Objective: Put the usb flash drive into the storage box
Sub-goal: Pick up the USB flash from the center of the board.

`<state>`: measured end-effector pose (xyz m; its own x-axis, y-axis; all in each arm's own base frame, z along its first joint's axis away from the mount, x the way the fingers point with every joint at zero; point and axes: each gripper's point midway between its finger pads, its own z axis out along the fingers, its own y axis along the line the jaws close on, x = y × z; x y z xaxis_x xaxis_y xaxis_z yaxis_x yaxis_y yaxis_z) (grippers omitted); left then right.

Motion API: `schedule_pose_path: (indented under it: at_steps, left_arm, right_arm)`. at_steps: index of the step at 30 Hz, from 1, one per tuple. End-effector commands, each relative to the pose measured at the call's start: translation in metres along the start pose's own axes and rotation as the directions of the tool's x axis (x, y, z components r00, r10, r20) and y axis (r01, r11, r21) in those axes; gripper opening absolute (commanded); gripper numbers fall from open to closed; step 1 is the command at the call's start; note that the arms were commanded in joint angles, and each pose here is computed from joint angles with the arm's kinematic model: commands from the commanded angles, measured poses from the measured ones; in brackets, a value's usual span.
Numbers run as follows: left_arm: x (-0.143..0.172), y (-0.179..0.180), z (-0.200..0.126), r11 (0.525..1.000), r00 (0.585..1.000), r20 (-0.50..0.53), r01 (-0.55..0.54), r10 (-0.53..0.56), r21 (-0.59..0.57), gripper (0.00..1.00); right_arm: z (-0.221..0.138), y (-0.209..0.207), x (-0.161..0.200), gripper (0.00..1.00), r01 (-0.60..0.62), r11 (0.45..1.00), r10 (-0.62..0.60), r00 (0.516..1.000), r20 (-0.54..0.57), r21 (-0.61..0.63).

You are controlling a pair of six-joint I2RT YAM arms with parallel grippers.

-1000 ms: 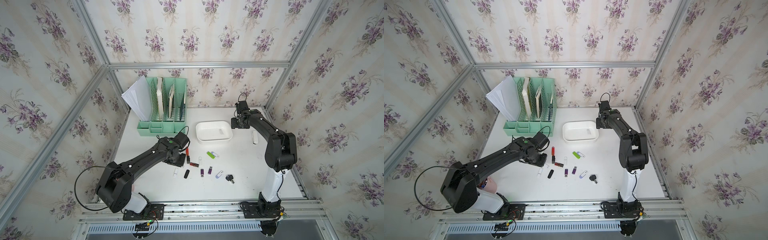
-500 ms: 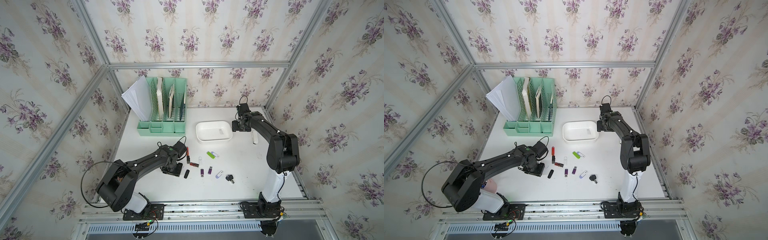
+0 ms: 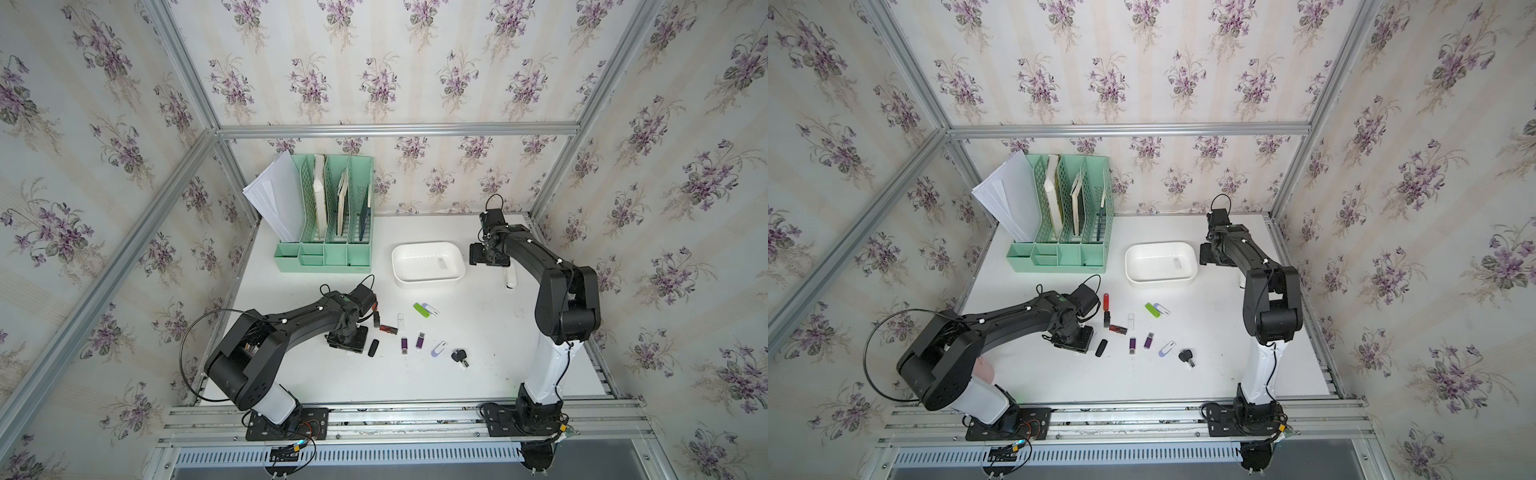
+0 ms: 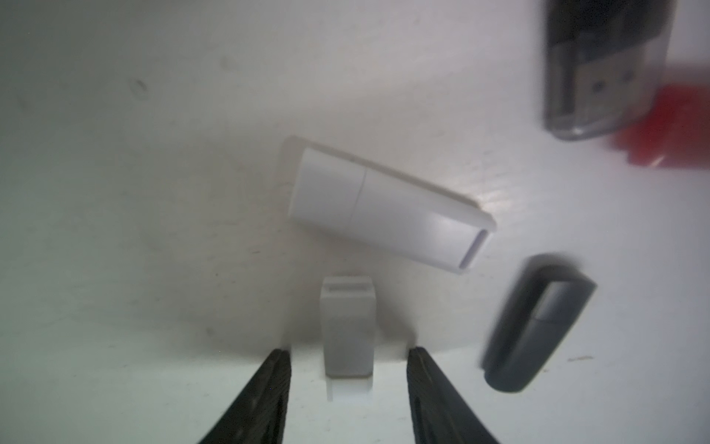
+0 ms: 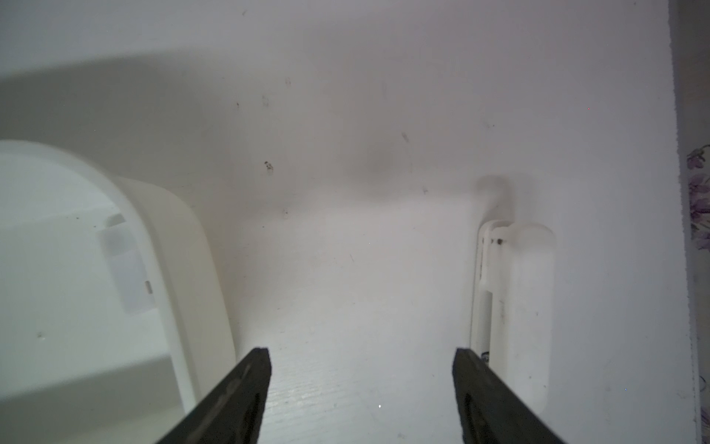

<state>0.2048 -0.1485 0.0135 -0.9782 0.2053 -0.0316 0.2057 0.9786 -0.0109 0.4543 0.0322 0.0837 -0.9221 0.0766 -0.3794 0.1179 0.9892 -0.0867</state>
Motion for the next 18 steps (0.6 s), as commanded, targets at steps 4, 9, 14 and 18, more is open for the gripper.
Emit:
schedule_pose_path:
  at_steps: [4, 9, 14, 18]
  left_arm:
    - [-0.004, 0.0, 0.005, 1.0, 1.0, 0.006, 0.006, -0.006, -0.005, 0.49]
    - [-0.003, 0.0, 0.005, 1.0, 1.0, 0.005, 0.008, -0.008, -0.007, 0.42]
    - [-0.001, 0.001, 0.007, 1.0, 1.0, -0.001, 0.006, -0.006, -0.008, 0.37]
    - [0.0, 0.001, 0.008, 1.0, 1.0, -0.006, 0.006, -0.006, -0.011, 0.35]
  right_arm:
    - [0.015, 0.001, 0.014, 0.82, 0.008, 1.0, -0.008, 0.997, -0.073, -0.001]
    - [0.025, 0.005, 0.021, 0.82, 0.015, 1.0, -0.016, 0.994, -0.104, -0.017]
    - [0.029, 0.011, 0.024, 0.82, 0.022, 0.999, -0.027, 0.993, -0.119, -0.046]
    - [0.027, 0.018, 0.026, 0.82, 0.033, 0.996, -0.043, 0.992, -0.119, -0.085]
